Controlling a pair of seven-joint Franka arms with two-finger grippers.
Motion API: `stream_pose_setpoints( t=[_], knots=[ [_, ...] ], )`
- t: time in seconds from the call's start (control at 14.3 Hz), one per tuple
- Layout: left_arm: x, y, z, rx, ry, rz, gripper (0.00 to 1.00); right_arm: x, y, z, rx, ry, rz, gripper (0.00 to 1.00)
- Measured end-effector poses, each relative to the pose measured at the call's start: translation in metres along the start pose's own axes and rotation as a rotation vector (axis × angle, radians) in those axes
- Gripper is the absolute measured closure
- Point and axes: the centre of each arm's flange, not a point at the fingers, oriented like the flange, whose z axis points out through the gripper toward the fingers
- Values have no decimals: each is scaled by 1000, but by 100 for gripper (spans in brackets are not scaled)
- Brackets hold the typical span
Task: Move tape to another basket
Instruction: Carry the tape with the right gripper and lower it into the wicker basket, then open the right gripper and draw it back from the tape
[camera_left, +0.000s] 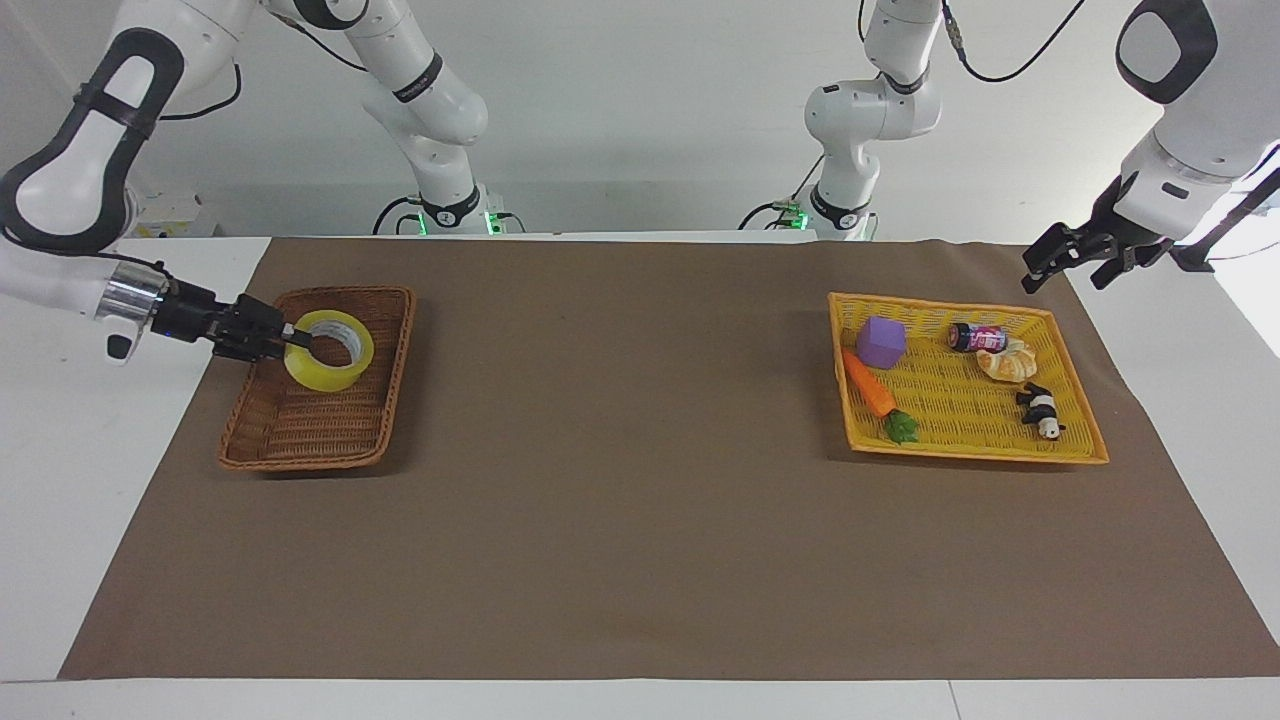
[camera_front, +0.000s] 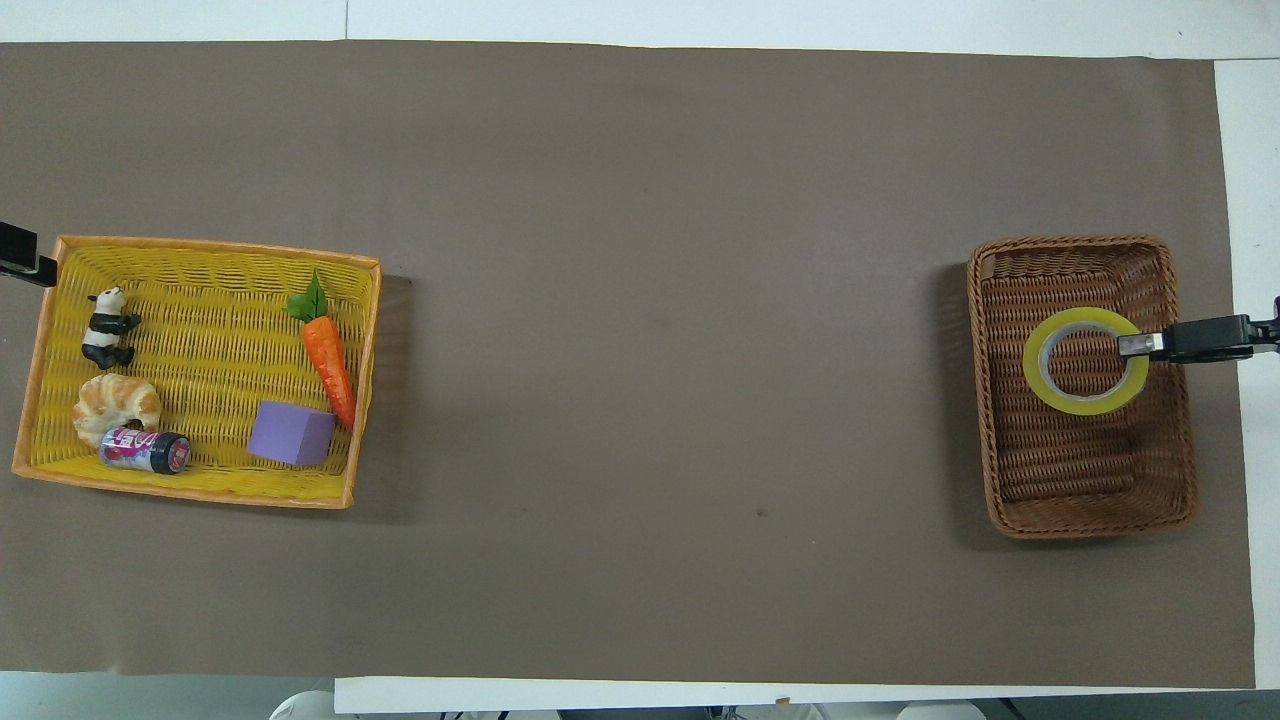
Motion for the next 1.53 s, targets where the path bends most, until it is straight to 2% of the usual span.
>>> stream_pose_setpoints(
  t=[0.28,0.63,0.77,0.91,0.98,1.26,1.4,1.53],
  knots=[
    [9,15,2,20,-14,26,0,-15,30,24,-53,-21,-53,47],
    [7,12,4,20,-40,20,0,-18,34,27,-82,-37,-83,47],
    [6,9,4,31,-52,17,0,-16,32,26,-117,-57,-98,33],
    [4,5,8,51,-71,11,0,-11,27,25,-167,-83,-126,11],
    [3,2,11,52,-80,6,0,-6,18,21,-207,-102,-153,0],
    [1,2,18,51,-99,7,0,24,-72,-4,-451,-187,-324,0],
    [0,4,18,51,-99,9,0,32,-124,-14,-551,-184,-358,0],
    [0,3,18,51,-98,7,0,31,-169,-18,-604,-154,-336,0]
  ],
)
